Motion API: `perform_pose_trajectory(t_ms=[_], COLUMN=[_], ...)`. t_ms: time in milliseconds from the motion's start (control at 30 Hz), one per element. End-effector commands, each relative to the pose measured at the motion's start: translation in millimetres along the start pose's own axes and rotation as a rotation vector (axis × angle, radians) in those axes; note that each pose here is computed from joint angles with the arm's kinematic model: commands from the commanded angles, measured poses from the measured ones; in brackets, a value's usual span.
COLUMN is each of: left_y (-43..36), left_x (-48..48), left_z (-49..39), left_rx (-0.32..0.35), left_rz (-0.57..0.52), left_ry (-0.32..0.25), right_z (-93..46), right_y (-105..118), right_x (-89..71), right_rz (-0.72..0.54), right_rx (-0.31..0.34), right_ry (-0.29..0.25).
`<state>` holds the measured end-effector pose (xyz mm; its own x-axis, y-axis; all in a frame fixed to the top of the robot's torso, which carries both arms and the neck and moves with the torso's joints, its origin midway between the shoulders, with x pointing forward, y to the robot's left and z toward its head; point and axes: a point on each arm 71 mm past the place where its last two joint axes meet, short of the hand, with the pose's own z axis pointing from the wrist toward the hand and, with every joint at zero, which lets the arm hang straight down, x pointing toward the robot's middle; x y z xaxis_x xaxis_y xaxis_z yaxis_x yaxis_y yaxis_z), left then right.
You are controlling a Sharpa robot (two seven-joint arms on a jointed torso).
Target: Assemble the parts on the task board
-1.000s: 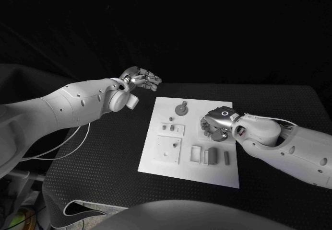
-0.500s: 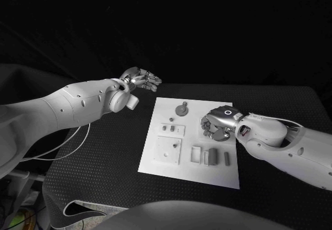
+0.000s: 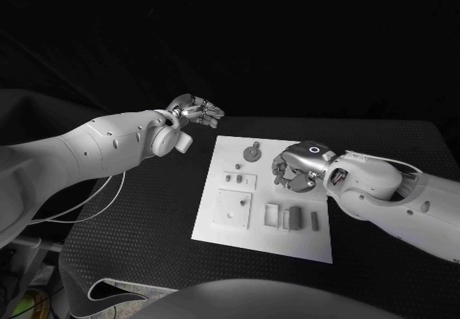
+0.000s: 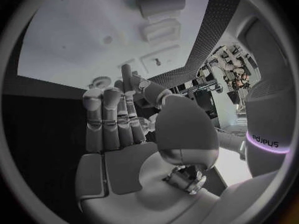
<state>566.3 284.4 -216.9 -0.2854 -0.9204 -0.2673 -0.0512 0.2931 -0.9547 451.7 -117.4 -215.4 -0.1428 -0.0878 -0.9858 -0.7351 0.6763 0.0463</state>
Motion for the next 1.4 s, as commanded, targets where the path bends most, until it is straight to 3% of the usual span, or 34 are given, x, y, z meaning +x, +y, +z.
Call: perform_pose_trajectory(t_ms=[33, 267, 533, 767, 1400], left_y=[-1.6, -2.2, -3.7, -4.7, -7.8], left_x=[1.1, 2.9, 8.1, 14.8, 23.9], left_z=[0.1, 0.9, 3.4, 7.3, 10.3], left_rx=[0.007, 0.010, 0.013, 0.002, 0.012], left_rz=[-0.001, -0.002, -0.003, -0.002, -0.006], left_ry=[0.009, 0.011, 0.019, 0.019, 0.037], right_z=[5.4, 22.0, 40.6, 48.9, 56.3], right_y=[16, 50, 85, 106, 116], right_x=[-4.1, -7.1, 8.9, 26.3, 65.2], right_rz=[-0.013, -0.060, -0.032, -0.044, -0.053], right_rx=[-0.041, -0.136, -0.192, -0.229, -0.234], right_ry=[-0.019, -0.044, -0.025, 0.010, 0.064])
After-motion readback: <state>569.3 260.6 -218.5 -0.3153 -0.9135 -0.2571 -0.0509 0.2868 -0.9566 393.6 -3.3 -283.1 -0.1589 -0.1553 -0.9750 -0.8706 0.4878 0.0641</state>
